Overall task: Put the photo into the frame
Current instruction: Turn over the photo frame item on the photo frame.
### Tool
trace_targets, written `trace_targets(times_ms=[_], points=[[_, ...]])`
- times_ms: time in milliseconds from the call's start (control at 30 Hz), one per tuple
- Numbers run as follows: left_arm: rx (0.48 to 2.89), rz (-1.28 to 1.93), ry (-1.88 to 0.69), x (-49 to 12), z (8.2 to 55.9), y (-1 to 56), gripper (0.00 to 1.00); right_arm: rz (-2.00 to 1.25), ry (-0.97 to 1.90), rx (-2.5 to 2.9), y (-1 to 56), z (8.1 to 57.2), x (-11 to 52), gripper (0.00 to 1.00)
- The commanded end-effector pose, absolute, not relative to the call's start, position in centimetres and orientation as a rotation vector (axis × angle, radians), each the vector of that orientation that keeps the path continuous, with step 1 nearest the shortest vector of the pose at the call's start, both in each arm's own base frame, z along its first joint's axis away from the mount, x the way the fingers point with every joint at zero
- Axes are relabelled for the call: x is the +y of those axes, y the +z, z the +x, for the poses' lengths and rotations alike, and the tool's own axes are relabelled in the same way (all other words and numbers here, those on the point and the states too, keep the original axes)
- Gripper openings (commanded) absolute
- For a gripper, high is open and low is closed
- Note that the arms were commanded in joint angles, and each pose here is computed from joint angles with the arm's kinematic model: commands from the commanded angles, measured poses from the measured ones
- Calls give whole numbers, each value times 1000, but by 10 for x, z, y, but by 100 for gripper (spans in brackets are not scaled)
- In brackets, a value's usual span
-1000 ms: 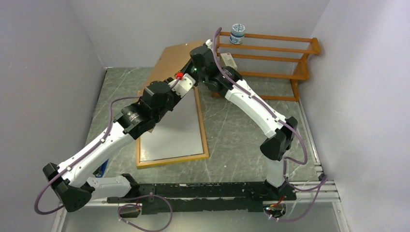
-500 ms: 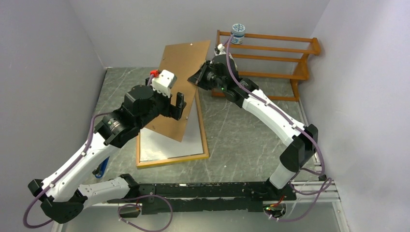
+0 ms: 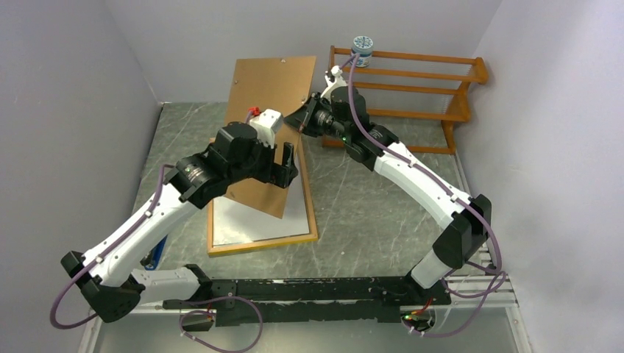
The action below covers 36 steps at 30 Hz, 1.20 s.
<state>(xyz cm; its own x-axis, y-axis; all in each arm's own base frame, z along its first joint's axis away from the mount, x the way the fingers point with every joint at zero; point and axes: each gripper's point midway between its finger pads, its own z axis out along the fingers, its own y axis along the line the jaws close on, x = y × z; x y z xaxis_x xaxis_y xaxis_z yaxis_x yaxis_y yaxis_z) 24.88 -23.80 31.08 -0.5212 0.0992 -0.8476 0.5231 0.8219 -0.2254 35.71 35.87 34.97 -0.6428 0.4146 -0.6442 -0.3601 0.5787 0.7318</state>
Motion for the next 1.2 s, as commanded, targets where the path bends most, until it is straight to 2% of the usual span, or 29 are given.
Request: trace_targets(times_ms=[0,267,667,967,1167], points=[[2152,410,-562,-236,248,307,94,-5,1281,1714,425,344,355,0],[2260,416,-353,-200,240,276,92,-3,1257,1704,432,344,348,0],[2327,439,-375,-175,202,245,94,-18,1336,1662,449,347,338,0],[2114,521,-736,-206,175,307,94,-196,1354,1676,439,335,323,0],[2026,288,-660,-185,195,345,94,-281,1443,1704,429,319,301,0]])
